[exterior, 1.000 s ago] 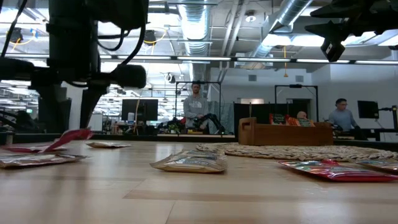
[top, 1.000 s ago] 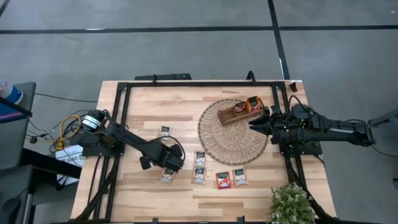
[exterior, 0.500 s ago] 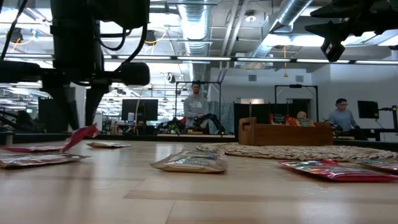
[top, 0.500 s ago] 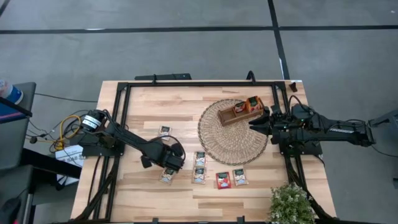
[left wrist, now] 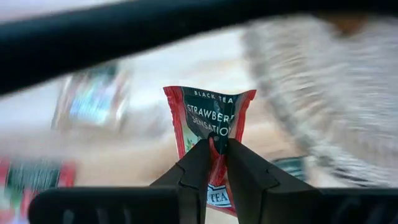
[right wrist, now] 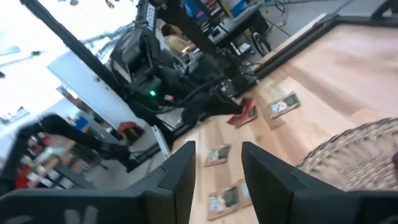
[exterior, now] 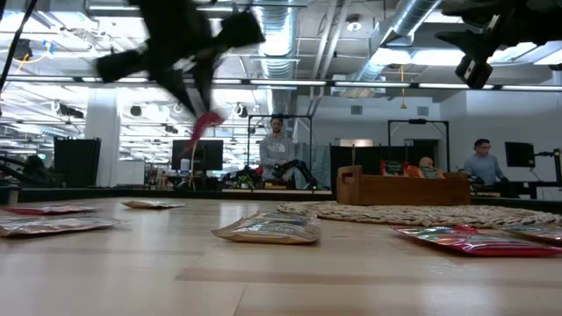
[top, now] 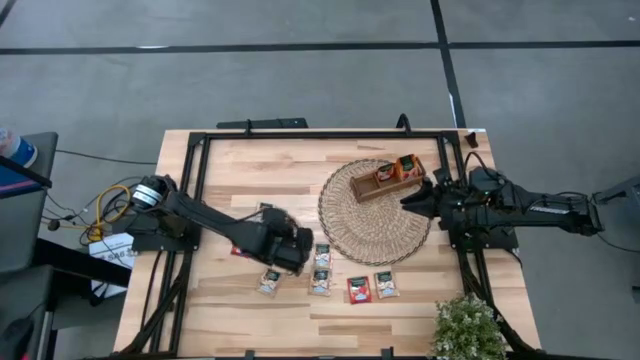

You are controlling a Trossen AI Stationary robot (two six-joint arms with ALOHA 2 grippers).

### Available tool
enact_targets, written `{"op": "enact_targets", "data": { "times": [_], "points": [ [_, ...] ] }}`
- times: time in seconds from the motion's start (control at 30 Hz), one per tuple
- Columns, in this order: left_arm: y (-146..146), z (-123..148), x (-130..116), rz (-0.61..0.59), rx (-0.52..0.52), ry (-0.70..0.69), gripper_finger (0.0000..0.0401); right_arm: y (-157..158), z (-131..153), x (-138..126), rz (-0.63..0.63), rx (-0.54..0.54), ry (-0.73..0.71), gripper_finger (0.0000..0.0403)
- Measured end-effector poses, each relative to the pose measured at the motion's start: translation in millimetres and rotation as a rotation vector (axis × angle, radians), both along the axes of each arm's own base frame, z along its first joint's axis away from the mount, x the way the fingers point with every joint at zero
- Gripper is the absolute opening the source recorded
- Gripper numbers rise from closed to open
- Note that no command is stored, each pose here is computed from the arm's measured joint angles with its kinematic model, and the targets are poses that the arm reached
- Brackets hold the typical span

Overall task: Pick & Place Tea
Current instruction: Put the red tea pack into the middle compartment of the brown organizer

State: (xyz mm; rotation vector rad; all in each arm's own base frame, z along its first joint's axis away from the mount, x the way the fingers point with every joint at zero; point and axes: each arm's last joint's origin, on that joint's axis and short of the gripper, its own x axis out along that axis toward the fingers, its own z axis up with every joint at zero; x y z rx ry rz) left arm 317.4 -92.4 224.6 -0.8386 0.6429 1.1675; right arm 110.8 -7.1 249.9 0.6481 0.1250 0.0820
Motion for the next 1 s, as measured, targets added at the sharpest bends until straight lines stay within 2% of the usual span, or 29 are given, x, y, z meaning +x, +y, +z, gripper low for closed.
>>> {"op": "enact_targets", "data": {
  "times": [0.23, 0.43, 0.53, 0.8, 1.0],
  "points": [
    [19.9, 56.1, 34.9, -0.331, 0.287, 0.024, 0.0045, 1.7, 5.4, 6.8, 0.083, 0.151, -0.033, 0.0152],
    [35.5, 86.5, 58.2, -0.516, 0.466, 0.008, 0.0045, 0.5, 2.2, 24.2, 0.113, 0.207, -0.002, 0.0204],
    [40.3, 93.3, 66.1, -0.580, 0.538, -0.001, 0.0045, -0.8, 0.3, 33.8, 0.111, 0.207, 0.001, 0.0229],
    [47.6, 100.1, 74.9, -0.680, 0.579, -0.033, 0.0045, -15.2, -0.8, 57.0, 0.043, 0.269, -0.030, 0.0243],
    [46.7, 99.8, 75.3, -0.728, 0.580, -0.022, 0.0045, -27.1, 10.2, 73.9, 0.046, 0.197, -0.011, 0.0234]
  ]
}}
